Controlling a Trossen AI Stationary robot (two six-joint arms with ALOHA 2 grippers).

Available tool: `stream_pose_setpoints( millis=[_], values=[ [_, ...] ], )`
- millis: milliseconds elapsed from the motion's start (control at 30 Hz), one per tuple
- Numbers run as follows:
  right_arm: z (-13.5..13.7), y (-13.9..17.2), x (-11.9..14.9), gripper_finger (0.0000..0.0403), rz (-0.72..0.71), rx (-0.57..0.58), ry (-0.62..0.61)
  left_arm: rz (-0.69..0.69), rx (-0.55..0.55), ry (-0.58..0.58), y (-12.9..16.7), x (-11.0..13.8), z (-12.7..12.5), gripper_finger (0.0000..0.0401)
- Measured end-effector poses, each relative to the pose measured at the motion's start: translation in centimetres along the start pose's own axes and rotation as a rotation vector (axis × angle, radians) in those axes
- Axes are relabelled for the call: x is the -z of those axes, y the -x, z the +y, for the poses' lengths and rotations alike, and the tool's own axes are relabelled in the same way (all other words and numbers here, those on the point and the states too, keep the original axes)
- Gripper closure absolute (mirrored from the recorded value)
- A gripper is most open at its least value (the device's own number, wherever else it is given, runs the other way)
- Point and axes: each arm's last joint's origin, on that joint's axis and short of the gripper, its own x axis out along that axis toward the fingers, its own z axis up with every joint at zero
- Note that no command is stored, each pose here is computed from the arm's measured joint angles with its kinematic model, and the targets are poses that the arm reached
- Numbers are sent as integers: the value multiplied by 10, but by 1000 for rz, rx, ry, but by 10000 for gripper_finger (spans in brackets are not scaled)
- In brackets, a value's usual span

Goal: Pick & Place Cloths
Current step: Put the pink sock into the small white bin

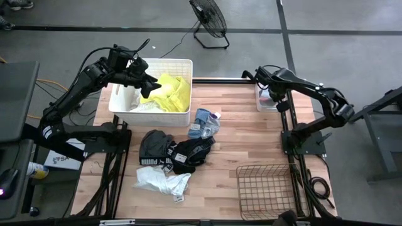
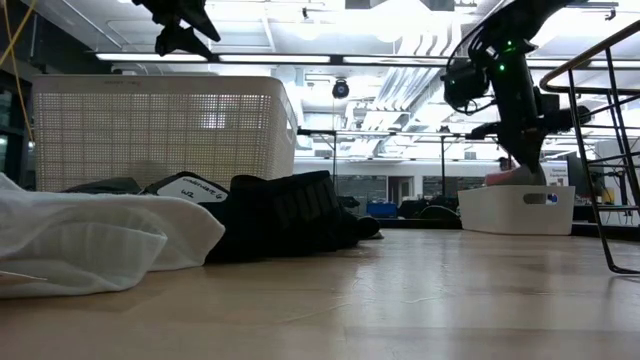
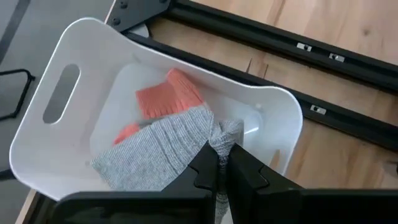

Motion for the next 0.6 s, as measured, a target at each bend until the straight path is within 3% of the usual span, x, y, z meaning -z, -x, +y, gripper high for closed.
stream_pose_setpoints(
  millis=[267,600],
  values=[
    [7,-5,-4,392,14,-33,-113,0,0,-6,0,0,0,199],
    [10,-12,-19,392,-52,-23,-163,11,0,5,0,1,0,199]
  ],
)
